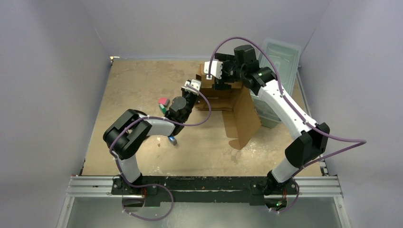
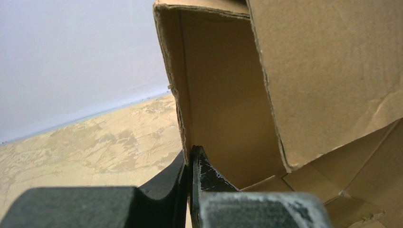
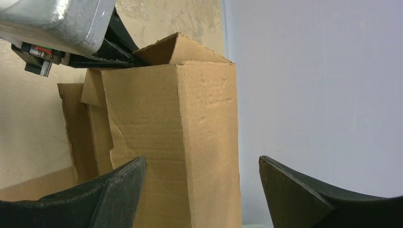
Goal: Fold the paper box
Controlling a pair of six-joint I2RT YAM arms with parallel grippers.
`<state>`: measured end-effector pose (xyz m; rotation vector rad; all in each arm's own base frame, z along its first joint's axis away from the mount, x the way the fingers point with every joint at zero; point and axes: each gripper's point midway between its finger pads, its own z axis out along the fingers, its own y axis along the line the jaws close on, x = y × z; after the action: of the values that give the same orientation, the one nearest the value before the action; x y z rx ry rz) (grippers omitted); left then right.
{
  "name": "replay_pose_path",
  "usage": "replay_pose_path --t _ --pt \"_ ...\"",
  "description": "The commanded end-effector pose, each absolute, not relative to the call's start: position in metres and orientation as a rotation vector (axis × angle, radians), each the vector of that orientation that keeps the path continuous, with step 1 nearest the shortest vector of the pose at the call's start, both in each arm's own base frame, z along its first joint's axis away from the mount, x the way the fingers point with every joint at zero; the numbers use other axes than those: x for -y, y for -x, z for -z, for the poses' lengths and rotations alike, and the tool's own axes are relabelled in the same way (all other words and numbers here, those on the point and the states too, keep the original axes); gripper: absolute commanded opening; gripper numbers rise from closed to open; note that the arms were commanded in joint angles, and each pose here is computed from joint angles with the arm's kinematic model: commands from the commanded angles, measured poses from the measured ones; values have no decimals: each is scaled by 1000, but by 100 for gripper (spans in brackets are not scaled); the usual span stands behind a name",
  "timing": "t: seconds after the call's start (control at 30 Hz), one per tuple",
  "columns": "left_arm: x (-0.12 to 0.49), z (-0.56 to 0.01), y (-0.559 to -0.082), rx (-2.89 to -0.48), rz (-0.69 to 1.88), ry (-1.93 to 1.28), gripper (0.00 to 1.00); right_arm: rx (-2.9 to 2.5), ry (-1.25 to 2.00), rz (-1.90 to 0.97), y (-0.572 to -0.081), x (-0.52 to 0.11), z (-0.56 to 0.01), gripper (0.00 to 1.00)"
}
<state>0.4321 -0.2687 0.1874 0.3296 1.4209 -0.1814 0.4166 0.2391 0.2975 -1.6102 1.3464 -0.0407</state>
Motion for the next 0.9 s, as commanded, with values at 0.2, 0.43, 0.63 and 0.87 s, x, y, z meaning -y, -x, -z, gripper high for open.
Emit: replay_pose_path --t 0.2,0.43,0.63,0.87 --pt "278 -203 -423 -1376 228 -360 0 -1321 1585 33 -409 -242 -322 94" --pt "281 -206 -414 -1351 281 -363 0 -1416 1506 81 -435 -242 -314 91" --pt "283 -210 -406 -1333 316 -387 0 -1437 1448 77 -442 -244 -318 87" --pt "282 -210 -403 -1358 350 -349 0 -1430 1459 36 -431 -251 -321 85"
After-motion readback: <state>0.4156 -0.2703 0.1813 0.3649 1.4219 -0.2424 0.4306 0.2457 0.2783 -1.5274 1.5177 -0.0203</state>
